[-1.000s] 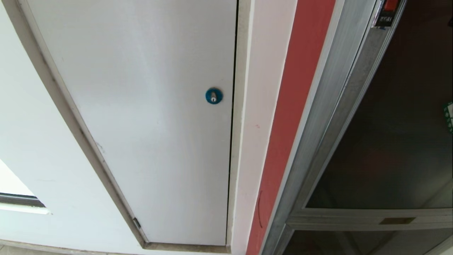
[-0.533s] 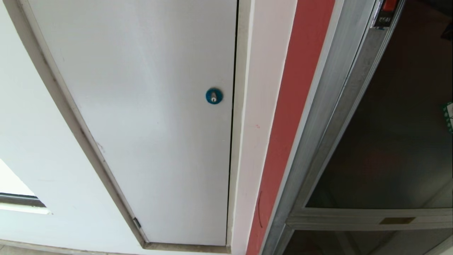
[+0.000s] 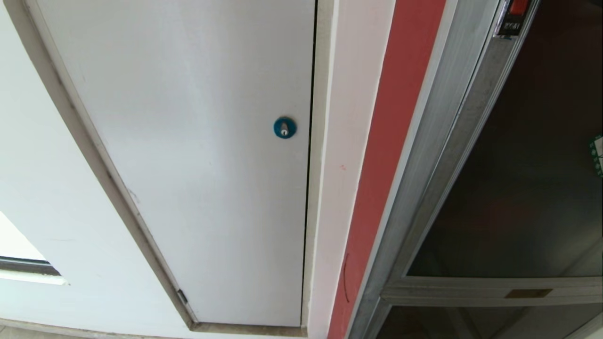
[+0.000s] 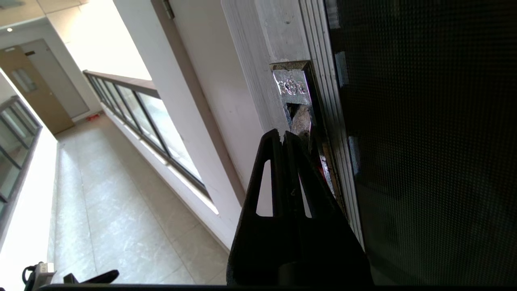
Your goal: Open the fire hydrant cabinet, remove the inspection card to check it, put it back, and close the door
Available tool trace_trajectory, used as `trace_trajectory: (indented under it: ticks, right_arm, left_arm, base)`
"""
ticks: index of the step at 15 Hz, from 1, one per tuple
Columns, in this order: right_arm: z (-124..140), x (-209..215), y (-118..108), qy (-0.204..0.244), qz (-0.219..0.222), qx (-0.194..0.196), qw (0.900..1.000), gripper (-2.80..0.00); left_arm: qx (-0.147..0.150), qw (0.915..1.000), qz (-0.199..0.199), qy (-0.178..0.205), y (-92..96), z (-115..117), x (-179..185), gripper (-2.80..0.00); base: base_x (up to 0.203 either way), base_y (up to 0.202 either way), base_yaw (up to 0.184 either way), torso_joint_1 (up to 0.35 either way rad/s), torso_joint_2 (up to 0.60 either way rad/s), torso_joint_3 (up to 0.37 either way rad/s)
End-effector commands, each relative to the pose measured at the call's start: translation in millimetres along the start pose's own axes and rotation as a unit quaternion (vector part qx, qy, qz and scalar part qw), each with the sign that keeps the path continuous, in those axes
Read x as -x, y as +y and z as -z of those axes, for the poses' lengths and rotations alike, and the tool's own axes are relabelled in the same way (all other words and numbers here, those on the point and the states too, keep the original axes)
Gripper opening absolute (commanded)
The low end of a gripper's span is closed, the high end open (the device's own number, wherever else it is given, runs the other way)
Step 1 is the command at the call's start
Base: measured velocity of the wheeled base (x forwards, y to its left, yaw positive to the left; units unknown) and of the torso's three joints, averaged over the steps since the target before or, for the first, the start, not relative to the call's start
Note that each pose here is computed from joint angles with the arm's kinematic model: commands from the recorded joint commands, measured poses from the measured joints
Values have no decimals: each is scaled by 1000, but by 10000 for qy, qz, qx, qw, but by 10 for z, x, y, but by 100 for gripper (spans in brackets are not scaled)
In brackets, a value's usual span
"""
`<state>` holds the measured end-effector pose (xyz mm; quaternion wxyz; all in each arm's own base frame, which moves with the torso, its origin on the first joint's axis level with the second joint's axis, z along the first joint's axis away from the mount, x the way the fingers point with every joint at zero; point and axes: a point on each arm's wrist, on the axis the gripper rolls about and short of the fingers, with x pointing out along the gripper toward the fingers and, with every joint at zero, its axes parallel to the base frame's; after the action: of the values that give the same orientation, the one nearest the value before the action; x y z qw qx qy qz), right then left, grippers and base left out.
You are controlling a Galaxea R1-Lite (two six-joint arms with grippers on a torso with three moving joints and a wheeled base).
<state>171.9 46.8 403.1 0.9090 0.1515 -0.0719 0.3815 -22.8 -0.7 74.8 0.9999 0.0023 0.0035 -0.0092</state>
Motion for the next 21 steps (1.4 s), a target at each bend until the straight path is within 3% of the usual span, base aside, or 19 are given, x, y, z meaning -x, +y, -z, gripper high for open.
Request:
trace_trajectory:
  ticks: [1, 21]
  right_arm:
    - [5, 5, 4, 11, -24, -10, 10000, -280]
    - [106, -46, -79, 82, 129, -59, 9999, -280]
  left_arm:
    - [1, 10000, 1, 6, 0, 0, -1, -280]
    - [0, 10000, 1, 0, 0, 0, 0, -280]
  base:
    - [0, 0, 0, 0, 0, 0]
    - [0, 0, 0, 0, 0, 0]
